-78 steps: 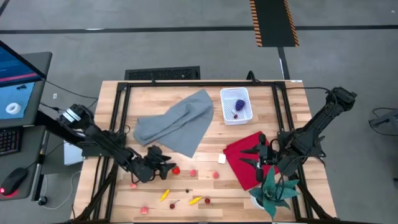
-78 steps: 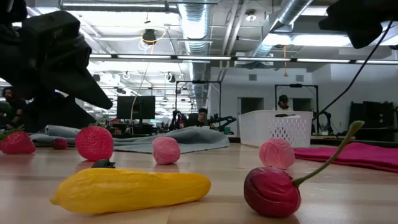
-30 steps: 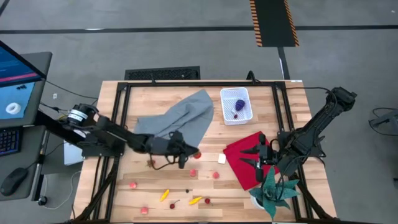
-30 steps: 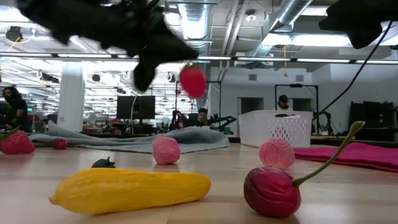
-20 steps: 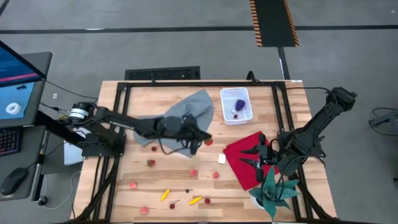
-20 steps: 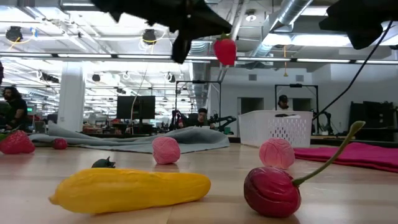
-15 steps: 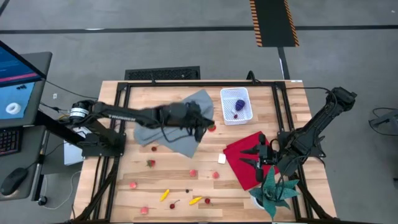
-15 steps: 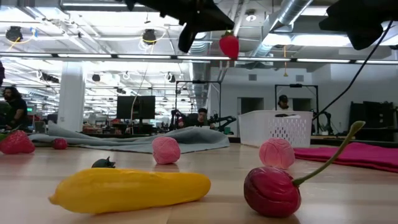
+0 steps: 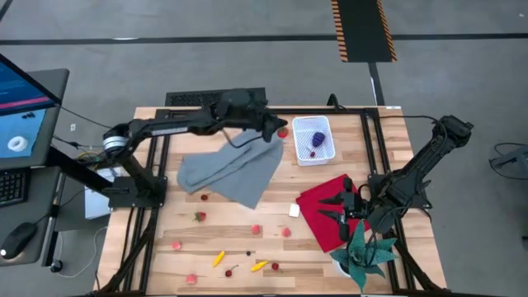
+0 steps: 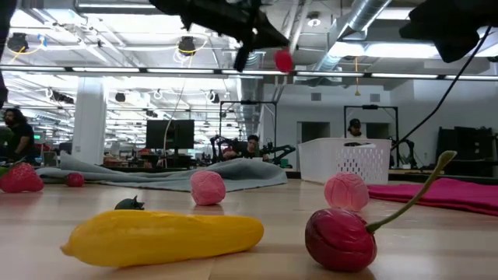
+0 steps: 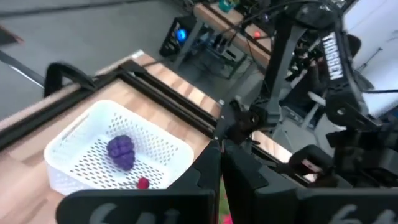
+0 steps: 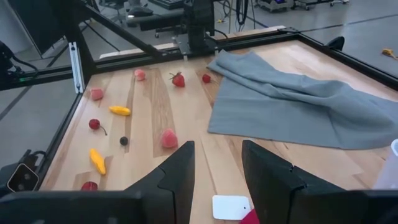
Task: Pick and placing Produce into tupperware
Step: Put the red strawberry into the white bin
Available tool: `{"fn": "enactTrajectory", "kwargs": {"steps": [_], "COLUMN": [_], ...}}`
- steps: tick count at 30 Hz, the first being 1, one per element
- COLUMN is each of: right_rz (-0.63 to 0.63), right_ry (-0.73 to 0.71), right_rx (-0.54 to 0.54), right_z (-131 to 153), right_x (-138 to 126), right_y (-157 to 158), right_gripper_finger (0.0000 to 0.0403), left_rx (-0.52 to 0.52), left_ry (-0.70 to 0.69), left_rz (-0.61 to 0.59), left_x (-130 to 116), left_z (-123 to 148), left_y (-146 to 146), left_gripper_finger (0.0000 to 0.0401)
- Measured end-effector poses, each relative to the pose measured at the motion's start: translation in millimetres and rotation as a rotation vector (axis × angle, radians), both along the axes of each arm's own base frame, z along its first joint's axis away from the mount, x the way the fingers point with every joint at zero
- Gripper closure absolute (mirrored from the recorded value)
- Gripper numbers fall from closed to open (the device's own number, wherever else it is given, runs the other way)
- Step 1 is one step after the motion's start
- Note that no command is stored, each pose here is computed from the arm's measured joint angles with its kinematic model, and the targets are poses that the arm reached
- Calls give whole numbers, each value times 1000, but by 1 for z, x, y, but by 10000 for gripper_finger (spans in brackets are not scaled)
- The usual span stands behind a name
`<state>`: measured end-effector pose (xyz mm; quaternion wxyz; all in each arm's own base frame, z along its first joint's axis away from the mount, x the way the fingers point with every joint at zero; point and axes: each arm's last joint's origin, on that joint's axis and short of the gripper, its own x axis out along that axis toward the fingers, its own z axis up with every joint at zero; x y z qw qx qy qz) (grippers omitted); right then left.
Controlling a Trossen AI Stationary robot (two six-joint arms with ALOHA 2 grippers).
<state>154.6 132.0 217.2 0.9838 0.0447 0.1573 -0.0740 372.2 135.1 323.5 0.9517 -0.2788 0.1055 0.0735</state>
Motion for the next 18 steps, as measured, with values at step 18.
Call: {"fn": "enactTrajectory", "kwargs": {"steps": [18], "right_rz": [-11], "right_ry": [32], "right_rx": [23], "right_z": [-4], "right_x": [-2], "right_y": [-1], "right_gripper_finger": [248], "left_rx": [-77], "left_ry": [285], "left_rz": [-72], "left_x": [109], "left_z": [-76], "left_y": [48], "left_gripper_finger": [401]}}
